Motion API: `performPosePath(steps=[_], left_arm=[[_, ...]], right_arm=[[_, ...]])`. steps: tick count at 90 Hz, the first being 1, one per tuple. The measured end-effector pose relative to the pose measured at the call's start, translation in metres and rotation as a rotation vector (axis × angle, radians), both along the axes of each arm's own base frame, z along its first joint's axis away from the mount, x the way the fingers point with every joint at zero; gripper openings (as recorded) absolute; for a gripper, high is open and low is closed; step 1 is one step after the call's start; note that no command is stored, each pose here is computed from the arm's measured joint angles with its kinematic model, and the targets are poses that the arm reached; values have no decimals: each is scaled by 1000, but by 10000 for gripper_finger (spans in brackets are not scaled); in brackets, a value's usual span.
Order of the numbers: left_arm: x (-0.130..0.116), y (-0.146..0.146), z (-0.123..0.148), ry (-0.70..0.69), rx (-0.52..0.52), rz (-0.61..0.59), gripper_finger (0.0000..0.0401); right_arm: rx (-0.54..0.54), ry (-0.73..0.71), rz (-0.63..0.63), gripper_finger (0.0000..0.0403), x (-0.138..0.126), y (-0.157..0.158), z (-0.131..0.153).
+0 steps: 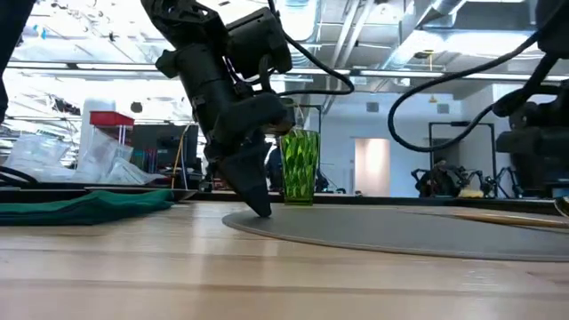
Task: Set table place
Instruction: Move the green spoon to the right of the gold knife
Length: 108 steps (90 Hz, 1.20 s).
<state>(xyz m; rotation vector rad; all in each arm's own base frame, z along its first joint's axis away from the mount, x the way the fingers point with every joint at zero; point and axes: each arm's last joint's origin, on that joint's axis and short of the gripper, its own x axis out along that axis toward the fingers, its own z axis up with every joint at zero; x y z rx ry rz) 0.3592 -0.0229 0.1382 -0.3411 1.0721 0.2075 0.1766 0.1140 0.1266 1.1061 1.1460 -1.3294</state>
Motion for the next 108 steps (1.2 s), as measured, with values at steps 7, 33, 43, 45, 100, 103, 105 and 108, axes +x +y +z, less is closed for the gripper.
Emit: performPosePath(steps=[7,33,43,45,100,103,105,108], left_arm=[[0,0,0,0,0,0,0],[0,1,0,3,0,4,0],[0,1,0,4,-1,6,0],[0,1,0,4,-1,7,0],[0,1,0,2,-20,45,0],[0,1,0,1,-20,45,0],[0,1,0,1,-20,46,0],[0,1,0,1,-21,46,0]], right_arm=[[-1,4,1,10,0,0,0],[-32,63,16,1,-4,-1,11],[-36,76,35,0,-3,1,16],[-29,67,44,0,-2,1,17],[-112,4,300,0,32,-62,25],[-110,-7,318,0,36,-68,25],[-108,-17,330,0,38,-72,24],[-109,-29,340,0,41,-77,24]])
